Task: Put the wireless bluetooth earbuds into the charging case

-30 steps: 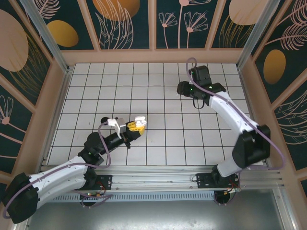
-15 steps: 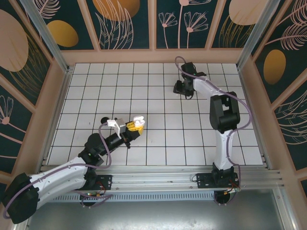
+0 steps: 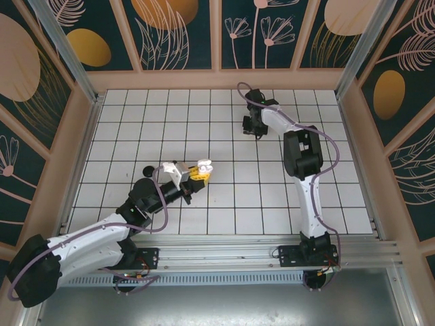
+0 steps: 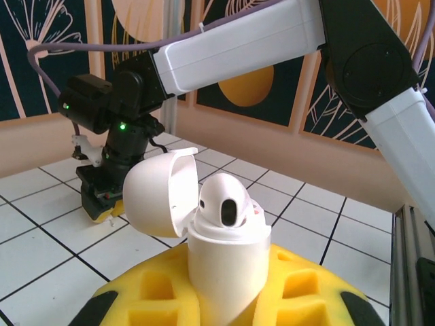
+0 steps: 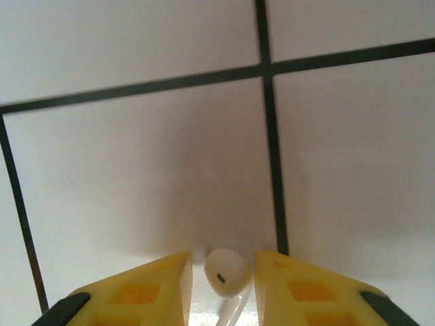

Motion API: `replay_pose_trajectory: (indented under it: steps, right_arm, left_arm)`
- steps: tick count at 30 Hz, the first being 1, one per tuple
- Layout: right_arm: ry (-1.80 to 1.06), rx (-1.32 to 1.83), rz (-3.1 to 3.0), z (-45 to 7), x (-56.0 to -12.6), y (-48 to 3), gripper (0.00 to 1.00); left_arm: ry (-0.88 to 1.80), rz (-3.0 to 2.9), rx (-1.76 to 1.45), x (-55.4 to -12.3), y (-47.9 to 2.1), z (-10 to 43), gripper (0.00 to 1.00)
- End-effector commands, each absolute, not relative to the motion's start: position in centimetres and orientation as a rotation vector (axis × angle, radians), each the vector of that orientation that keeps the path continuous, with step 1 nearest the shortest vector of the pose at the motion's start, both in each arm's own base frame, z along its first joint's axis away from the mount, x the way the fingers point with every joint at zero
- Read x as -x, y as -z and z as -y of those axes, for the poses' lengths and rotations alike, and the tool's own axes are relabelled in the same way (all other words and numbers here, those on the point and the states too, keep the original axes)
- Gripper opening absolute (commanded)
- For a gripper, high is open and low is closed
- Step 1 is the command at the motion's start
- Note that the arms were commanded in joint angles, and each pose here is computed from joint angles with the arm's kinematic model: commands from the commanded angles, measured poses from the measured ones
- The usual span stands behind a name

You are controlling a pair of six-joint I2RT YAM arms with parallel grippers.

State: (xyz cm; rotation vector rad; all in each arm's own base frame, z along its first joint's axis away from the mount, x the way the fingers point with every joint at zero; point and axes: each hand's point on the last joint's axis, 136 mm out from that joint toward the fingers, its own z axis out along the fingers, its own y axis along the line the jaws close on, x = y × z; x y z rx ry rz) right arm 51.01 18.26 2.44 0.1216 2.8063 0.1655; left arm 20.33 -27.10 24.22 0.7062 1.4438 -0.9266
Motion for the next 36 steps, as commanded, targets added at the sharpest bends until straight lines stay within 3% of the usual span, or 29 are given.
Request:
replay_pose_trajectory:
  steps: [1, 7, 22, 27, 36]
  right_arm:
    - [-0.091, -0.077, -2.843, -18.4, -50.0, -1.9, 0.23]
    - [-0.095, -0.001, -2.848, -19.5, -48.3, -2.1, 0.14]
    - [-0.535, 0.227, -2.556, -25.3, -39.9, -11.5, 0.13]
    - [-0.425, 0.246, -2.682, -23.7, -36.3, -8.2, 0.13]
    - [-0.457, 0.492, -2.724, -26.9, -29.9, -4.2, 0.14]
  left_arm:
    - [0.930, -1.404, -0.735, -20.2, -25.4, 27.5, 0.00]
    - [0.937, -1.408, -0.717, -19.9, -25.3, 27.1, 0.00]
    - [0.971, -1.430, -0.616, -19.2, -24.7, 25.1, 0.00]
    - [0.985, -1.448, -0.584, -18.8, -24.4, 24.4, 0.00]
    - [0.985, -1.451, -0.524, -18.3, -23.9, 22.9, 0.00]
